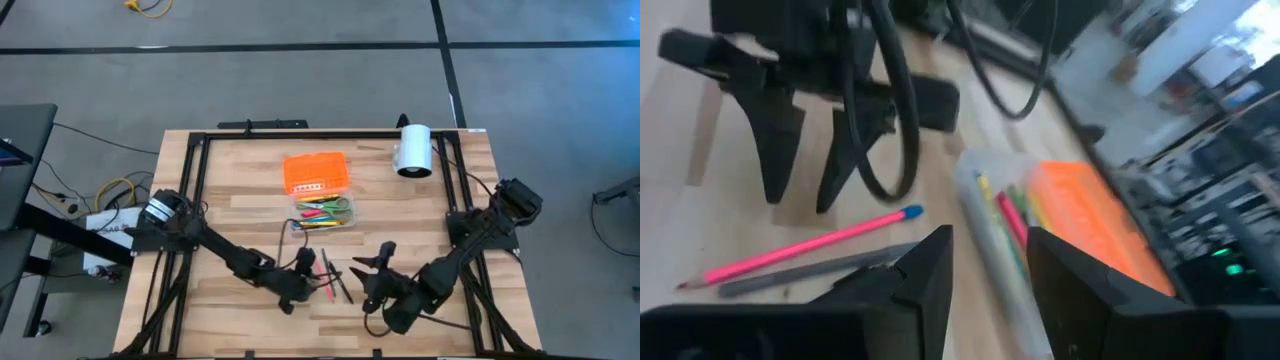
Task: Pick & place school supplies into a supply box
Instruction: Put the pink pencil into the supply box
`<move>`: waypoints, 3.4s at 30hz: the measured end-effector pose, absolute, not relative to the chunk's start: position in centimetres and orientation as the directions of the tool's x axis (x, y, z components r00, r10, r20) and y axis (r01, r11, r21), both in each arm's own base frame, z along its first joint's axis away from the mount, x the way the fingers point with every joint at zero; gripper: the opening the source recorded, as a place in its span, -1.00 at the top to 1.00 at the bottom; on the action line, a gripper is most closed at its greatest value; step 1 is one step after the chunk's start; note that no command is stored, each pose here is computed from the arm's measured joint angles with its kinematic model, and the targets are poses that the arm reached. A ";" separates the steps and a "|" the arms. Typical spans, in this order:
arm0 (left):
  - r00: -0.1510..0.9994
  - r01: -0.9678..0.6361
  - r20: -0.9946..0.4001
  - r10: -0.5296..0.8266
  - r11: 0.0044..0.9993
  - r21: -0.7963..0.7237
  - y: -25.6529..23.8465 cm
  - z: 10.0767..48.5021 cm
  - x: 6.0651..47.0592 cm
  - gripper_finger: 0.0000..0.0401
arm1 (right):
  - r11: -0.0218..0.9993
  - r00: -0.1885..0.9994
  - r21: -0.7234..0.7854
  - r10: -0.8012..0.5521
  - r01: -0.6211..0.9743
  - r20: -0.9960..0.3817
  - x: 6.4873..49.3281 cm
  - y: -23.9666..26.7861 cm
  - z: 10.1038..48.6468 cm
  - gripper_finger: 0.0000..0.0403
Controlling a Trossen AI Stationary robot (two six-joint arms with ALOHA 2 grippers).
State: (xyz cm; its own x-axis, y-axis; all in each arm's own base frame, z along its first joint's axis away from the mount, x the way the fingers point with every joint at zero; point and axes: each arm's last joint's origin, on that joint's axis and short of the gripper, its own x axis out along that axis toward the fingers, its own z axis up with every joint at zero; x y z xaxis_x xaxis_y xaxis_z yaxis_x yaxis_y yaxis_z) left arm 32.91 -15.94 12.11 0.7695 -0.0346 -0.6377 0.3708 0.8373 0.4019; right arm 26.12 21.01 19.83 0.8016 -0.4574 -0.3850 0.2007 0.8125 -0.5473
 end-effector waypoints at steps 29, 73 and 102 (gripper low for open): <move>0.579 0.504 -0.790 -0.201 0.850 0.153 -9.5 13.5 36.7 0.28 | 0.784 0.823 -0.585 -0.464 0.209 -0.327 24.8 22.4 20.0 0.39; 0.456 0.391 -0.885 -0.093 0.914 0.105 -12.9 10.6 34.9 0.60 | 0.775 0.827 -0.596 -0.467 0.213 -0.312 24.5 22.6 20.1 0.39; 0.392 0.169 -0.920 0.031 0.980 0.105 -16.9 10.5 31.8 0.67 | 0.783 0.827 -0.582 -0.465 0.220 -0.314 24.5 22.6 20.0 0.39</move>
